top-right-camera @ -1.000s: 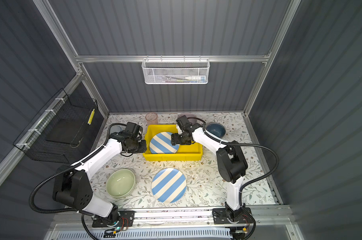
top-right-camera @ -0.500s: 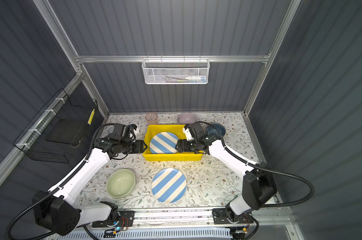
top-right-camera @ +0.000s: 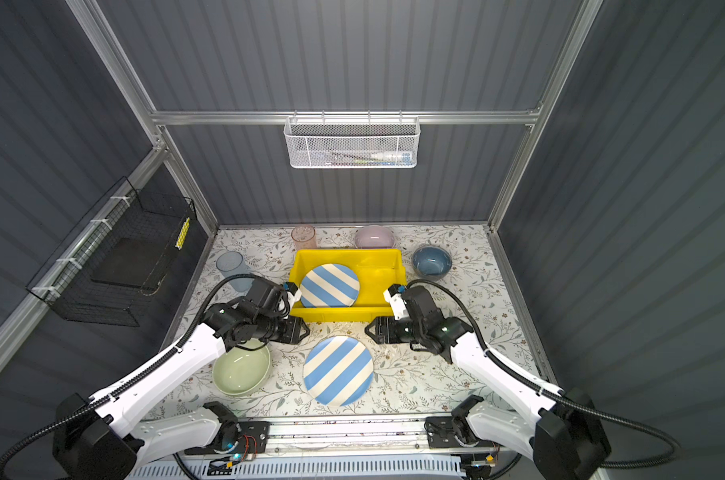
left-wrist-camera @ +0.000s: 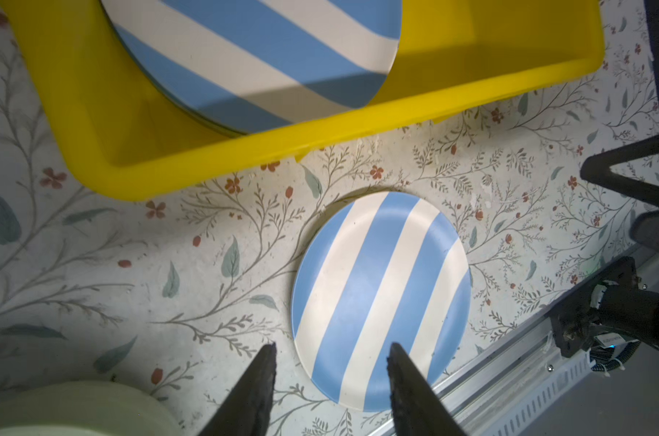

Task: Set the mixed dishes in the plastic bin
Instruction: 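Move both grippers back toward the second striped plate on the table, then grip opposite rims of the striped plate with both grippers, then lift the striped plate with the right gripper and carry it over the bin, then lower the striped plate flat onto the stack and open the right gripper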

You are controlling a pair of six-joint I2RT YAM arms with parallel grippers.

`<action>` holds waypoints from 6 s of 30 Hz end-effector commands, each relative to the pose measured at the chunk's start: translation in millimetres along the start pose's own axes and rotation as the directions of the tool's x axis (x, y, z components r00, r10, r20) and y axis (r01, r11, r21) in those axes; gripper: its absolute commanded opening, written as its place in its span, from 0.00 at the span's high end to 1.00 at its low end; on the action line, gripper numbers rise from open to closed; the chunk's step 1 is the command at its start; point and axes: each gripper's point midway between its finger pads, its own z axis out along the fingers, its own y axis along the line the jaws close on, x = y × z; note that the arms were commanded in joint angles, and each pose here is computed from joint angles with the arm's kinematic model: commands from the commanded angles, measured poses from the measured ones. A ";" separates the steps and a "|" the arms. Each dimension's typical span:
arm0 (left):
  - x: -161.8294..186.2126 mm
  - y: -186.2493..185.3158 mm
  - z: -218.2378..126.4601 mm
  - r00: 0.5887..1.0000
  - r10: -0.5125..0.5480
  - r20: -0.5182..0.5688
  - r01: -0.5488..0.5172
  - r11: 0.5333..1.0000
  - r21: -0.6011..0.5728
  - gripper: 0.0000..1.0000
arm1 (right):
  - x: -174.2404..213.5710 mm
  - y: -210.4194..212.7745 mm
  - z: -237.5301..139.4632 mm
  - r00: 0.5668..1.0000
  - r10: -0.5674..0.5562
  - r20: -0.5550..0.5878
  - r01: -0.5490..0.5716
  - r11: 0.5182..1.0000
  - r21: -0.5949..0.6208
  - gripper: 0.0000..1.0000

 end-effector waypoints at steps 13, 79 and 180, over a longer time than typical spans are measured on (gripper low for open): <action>52.1 0.3 35.8 0.981 -0.067 -0.184 0.066 0.998 -0.009 0.62 | 56.6 -27.6 47.1 0.993 0.106 -0.043 -0.109 0.990 -0.085 0.37; 27.4 -12.2 62.8 0.987 -0.077 -0.142 0.069 0.996 -0.065 0.65 | 51.6 5.2 62.0 0.985 0.087 -0.146 -0.115 0.974 -0.194 0.96; -94.9 85.0 42.9 0.976 -0.189 0.106 0.210 0.945 -0.251 0.78 | -162.2 -31.5 133.2 0.999 0.047 -0.011 -0.044 0.984 0.174 0.62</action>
